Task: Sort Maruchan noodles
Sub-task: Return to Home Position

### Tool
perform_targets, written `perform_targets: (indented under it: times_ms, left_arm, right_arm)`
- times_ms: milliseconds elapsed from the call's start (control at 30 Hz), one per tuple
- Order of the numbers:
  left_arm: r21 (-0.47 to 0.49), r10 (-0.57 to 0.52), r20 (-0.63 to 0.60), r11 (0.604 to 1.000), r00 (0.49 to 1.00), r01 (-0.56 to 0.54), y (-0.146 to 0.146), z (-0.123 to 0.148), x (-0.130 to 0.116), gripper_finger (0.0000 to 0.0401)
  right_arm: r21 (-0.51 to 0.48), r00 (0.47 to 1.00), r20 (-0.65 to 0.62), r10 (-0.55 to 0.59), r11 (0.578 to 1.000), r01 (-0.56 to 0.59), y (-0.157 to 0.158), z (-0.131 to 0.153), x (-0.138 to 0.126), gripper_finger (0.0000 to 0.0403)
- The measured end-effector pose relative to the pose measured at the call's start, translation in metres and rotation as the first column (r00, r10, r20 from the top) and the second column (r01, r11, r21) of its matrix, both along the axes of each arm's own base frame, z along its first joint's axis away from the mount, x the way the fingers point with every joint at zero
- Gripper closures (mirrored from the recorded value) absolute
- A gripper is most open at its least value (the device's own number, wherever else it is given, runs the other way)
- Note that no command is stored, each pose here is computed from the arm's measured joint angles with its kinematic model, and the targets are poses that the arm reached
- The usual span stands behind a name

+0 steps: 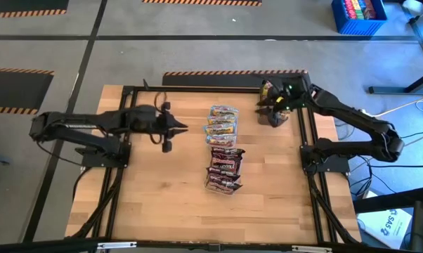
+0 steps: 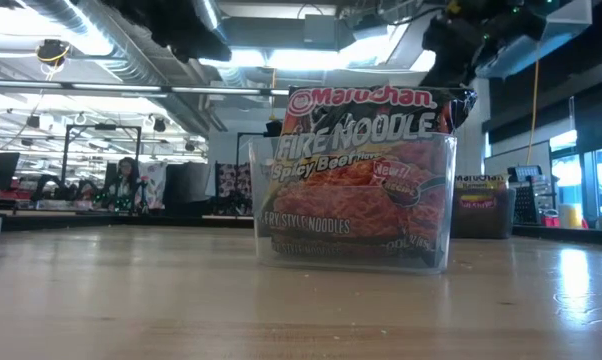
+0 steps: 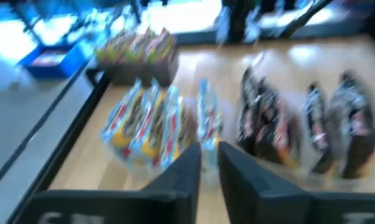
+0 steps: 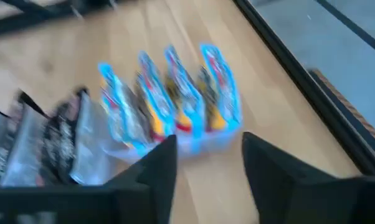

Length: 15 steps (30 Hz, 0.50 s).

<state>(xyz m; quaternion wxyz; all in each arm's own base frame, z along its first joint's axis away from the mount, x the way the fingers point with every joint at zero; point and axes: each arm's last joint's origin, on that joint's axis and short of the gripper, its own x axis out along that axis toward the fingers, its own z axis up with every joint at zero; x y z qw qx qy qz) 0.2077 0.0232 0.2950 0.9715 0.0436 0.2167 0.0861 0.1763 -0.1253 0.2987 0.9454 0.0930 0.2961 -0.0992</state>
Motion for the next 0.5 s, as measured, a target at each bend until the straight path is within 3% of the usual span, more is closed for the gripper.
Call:
perform_targets:
  times_ms: [133, 300, 500]
  left_arm:
    - [-0.02, -0.067, 0.15, 0.997, 0.986, 0.071, 0.01, -0.011, -0.015, 0.0391]
    - [-0.02, -0.094, 0.308, 0.994, 0.947, 0.105, 0.014, -0.031, -0.036, 0.0392]
    - [-0.044, -0.06, 0.394, 0.996, 0.917, 0.083, 0.012, -0.057, -0.063, 0.0398]
  right_arm:
    - [0.018, 0.994, 0.099, 0.053, 0.998, -0.055, 0.007, -0.008, 0.007, 0.0312]
    - [0.038, 0.978, 0.195, 0.072, 0.996, -0.081, 0.016, -0.022, 0.009, 0.0389]
    - [0.008, 0.941, 0.332, 0.059, 0.998, -0.066, 0.03, -0.03, 0.001, 0.0388]
